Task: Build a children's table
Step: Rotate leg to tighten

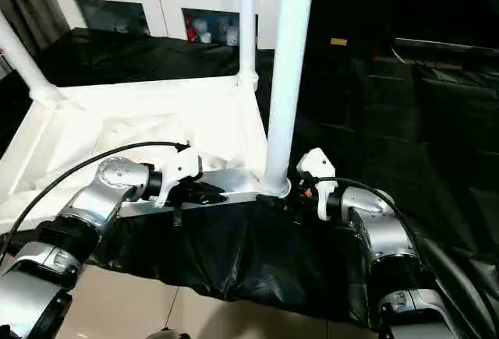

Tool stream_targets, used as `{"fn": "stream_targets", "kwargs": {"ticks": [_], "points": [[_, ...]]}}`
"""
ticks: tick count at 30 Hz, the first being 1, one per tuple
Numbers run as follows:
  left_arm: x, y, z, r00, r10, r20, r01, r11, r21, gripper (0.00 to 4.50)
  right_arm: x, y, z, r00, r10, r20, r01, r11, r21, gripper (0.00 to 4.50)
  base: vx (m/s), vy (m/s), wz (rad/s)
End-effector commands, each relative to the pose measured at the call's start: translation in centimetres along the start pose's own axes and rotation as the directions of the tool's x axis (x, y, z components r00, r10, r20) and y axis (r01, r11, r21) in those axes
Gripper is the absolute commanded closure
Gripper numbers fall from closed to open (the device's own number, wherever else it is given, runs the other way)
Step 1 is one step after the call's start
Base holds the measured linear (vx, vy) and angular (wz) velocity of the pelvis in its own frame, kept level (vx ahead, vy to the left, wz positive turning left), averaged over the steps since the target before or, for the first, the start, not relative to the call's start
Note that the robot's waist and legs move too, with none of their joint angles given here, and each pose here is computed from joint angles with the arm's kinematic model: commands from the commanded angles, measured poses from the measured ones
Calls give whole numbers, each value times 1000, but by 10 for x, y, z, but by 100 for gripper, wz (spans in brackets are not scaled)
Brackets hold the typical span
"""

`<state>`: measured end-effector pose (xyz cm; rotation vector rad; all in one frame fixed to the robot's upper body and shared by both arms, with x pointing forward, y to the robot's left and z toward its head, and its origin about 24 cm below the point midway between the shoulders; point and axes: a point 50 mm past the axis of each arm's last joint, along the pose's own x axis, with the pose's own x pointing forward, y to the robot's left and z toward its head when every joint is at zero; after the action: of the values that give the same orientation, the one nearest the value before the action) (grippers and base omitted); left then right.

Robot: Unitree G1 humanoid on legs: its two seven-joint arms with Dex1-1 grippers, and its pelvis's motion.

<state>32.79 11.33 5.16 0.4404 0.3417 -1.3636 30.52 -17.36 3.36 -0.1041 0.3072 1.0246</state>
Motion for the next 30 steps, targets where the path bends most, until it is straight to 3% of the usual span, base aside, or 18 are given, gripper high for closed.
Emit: {"fn": "stream_targets", "kwargs": {"ticks": [1,10,15,19,30], "points": [[4,0,11,999,0,46,-1,999,34,450,10,12,15,991,115,70,-112,993,-45,7,0,0,0],[4,-3,8,999,-3,44,2,1000,24,450,4,10,22,987,113,117,-106,992,-61,7,0,0,0],[4,-3,7,999,-2,42,2,1000,23,450,4,10,19,990,111,92,-105,993,-61,7,0,0,0],[4,-2,6,999,1,36,-2,1000,22,450,4,5,12,997,79,28,-77,996,-40,35,0,0,0],[2,-3,4,1000,-9,24,9,1000,19,450,3,3,12,996,77,42,-77,997,-18,141,0,0,0]]}}
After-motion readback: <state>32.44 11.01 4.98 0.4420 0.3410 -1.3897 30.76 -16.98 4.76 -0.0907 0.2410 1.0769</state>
